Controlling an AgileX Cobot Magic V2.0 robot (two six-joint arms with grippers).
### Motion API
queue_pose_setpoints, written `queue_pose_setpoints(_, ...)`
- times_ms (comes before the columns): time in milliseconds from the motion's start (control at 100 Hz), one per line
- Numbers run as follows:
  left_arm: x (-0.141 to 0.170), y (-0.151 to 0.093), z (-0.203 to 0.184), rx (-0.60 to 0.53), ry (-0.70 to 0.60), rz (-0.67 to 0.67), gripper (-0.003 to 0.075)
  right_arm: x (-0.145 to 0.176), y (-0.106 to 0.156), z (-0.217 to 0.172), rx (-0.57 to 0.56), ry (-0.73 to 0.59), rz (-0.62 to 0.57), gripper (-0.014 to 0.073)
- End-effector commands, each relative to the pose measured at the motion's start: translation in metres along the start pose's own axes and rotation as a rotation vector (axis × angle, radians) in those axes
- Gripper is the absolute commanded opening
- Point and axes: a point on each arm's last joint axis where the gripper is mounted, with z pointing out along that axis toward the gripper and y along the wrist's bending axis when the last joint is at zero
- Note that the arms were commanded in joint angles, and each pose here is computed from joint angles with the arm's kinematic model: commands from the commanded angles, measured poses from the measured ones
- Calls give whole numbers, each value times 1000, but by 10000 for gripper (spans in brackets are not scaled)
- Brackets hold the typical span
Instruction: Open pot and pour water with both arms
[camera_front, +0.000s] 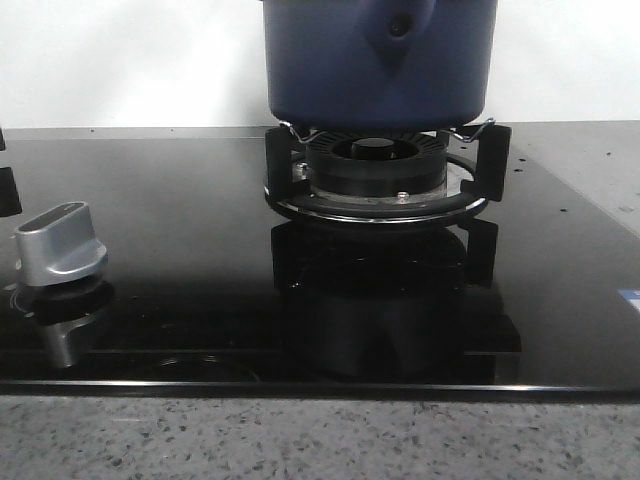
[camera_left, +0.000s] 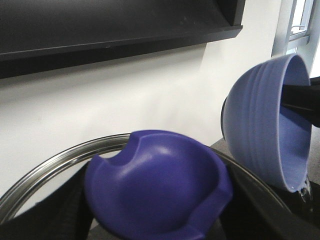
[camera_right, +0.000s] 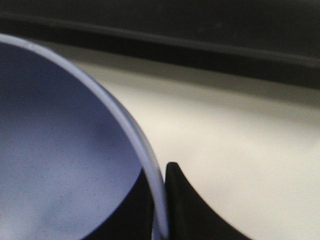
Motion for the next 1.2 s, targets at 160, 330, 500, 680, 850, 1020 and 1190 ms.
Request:
queue_pose_setpoints(160, -35, -13, -12, 12, -128, 6, 350, -32, -9, -7, 49, -146, -10, -56)
queue_pose_setpoints(330, -35, -13, -12, 12, -128, 6, 350, -26, -8, -9, 51, -141, -13, -56)
queue_pose_setpoints(500, -35, -14, -12, 21, -128, 6, 350, -20, -5, -18, 113, -265, -14, -56)
queue_pose_setpoints(680, -35, -15, -12, 23, -128, 7, 350, -12, 1, -28, 158, -371, -22, -56)
queue_pose_setpoints(850, -35, -15, -12, 23, -128, 7, 350, -13, 5, -30, 134, -396, -52, -56)
queue_pose_setpoints(1020, -35, -15, -12, 23, -128, 7, 350, -17, 5, -31, 136, -438, -68, -56)
queue_pose_setpoints(1190, -35, -15, -12, 23, -128, 7, 350, -20, 6, -33, 133, -482, -89, -56)
